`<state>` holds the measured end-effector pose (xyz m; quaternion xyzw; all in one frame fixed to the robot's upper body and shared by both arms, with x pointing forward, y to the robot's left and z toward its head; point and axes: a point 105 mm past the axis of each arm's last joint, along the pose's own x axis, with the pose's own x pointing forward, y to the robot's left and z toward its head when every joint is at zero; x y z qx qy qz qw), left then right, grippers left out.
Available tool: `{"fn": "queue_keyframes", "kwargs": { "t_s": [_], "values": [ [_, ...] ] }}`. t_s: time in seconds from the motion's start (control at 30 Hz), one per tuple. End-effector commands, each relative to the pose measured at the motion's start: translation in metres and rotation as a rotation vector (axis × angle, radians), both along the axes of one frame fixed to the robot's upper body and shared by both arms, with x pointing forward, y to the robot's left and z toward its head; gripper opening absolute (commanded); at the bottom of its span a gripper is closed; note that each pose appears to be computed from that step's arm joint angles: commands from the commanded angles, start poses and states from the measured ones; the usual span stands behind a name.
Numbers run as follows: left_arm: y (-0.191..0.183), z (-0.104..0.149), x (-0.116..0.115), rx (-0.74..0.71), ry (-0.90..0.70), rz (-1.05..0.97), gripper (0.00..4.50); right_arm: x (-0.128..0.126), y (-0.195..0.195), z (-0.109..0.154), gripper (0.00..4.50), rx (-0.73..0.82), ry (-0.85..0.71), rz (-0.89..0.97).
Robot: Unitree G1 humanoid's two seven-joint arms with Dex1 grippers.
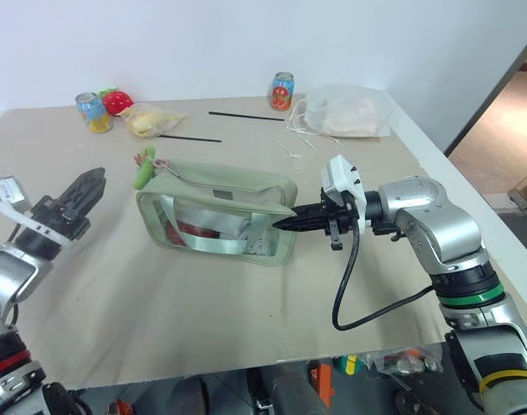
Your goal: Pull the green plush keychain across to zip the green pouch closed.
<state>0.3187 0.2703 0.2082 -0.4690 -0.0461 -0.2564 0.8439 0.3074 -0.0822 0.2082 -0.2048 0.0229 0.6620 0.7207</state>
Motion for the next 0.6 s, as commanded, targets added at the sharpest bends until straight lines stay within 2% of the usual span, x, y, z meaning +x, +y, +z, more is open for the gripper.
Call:
{"fn": "queue_keyframes", "kwargs": {
  "t_s": [0.03,0.43,0.6],
  "values": [
    [-0.001,0.018,0.003,-0.059,-0.058,-0.018,2.12,-0.006,-0.002,0.009,0.08,0.013,-0.038,0.001],
    [-0.035,-0.012,0.006,-0.045,0.085,-0.150,2.12,-0.006,-0.005,0.013,0.08,0.025,-0.051,-0.030],
    [-0.036,-0.012,0.009,-0.064,0.082,-0.143,2.12,-0.006,-0.006,0.013,0.08,0.029,-0.054,-0.034]
  ]
}}
